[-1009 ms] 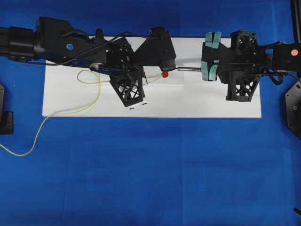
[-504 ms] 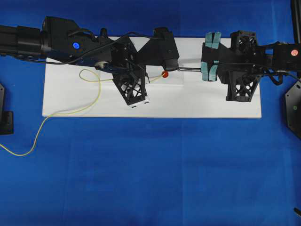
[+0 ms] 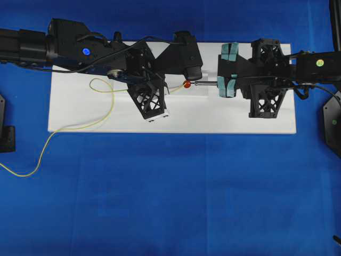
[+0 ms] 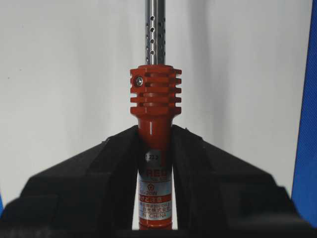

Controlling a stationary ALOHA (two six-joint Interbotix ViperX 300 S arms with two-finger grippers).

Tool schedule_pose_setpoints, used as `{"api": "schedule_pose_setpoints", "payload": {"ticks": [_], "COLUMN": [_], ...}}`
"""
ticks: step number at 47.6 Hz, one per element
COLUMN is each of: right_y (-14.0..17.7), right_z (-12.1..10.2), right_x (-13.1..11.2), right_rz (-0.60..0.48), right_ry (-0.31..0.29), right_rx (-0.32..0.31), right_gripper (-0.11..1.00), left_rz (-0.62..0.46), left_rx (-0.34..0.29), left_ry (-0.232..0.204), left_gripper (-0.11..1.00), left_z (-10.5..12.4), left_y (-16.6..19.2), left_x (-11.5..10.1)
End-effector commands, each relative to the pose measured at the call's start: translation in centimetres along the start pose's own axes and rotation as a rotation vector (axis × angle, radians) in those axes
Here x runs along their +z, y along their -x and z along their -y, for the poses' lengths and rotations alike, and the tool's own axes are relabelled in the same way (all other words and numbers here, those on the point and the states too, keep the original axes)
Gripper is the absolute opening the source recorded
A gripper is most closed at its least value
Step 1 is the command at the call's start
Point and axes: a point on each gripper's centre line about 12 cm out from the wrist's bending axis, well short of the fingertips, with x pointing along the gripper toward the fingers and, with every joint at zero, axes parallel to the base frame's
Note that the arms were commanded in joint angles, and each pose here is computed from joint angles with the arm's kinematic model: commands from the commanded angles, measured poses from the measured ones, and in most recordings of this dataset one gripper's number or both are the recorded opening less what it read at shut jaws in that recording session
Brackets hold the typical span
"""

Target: Touch the tip of the soldering iron to the tip of the solder at the mark.

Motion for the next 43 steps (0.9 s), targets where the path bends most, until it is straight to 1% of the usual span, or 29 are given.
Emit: {"api": "schedule_pose_setpoints", "payload": {"ticks": [1,18,38,43], "right_y": [0.57,-0.2,-0.26,-0.26], "right_z": [0.06,-0.01,0.03,0.03], "right_x": [1.12,0.99,1.24,1.22], "right_rz": [0.033,-0.006,-0.006,-0.008], "right_ry": [-0.002,0.004,0.002,0.002], "right_rx": [0.001,-0.002,-0.002,-0.003], "right_gripper": [0.06,0.06,0.06,0.06], "left_rz": [0.035,0.029,0.026,0.028], "left_rx": [-0.004,-0.005,-0.006,-0.008], "left_ry": [-0.005,-0.008,-0.009,-0.018], "left_gripper": [0.01,0.01,0.01,0.01], "left_z": [0.21,0.33,0.41,0.61], "left_y": [1.11,1.09,1.08,1.14], "left_x": [0.74,0.61,0.56,0.65]}}
